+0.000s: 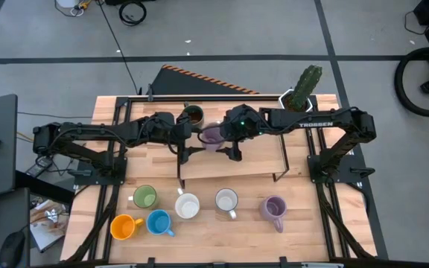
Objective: Place coffee mugs
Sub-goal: Put the top purple mug on the shelf
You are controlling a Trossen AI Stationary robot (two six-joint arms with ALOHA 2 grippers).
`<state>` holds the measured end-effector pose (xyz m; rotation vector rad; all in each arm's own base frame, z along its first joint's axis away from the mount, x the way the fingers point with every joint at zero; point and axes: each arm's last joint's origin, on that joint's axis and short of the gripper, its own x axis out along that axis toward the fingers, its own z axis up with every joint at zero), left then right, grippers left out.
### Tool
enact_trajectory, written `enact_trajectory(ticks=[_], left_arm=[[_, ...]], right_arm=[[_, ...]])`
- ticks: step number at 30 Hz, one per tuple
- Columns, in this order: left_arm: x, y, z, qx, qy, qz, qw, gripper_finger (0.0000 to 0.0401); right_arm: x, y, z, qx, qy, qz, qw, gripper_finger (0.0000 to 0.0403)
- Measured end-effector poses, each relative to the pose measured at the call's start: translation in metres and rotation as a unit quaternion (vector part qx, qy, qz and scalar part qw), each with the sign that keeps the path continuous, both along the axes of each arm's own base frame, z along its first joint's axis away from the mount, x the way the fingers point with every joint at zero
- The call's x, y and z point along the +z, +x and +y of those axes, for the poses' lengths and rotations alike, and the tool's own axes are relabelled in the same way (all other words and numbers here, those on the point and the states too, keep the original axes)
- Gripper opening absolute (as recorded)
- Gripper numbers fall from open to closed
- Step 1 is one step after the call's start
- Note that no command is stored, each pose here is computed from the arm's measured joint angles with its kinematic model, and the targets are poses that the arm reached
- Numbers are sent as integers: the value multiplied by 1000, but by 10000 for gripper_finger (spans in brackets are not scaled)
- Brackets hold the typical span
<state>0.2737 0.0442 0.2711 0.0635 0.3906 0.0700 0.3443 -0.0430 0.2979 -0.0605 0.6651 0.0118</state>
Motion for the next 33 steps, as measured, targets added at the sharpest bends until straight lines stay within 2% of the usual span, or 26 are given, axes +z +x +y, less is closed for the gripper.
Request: enact_trajectory(ticks=[12, 19, 33], left_arm=[[9, 6, 1, -3, 3, -30, 1000, 315], [14, 30, 6, -6, 6, -9, 1000, 315], [24, 74, 13, -28, 24, -17, 999, 315]], right_arm=[[11, -10, 3, -1, -10, -3, 1000, 389], [17, -23, 4, -9, -7, 19, 1000, 389], [33, -58, 11, -39, -7, 65, 997, 389]])
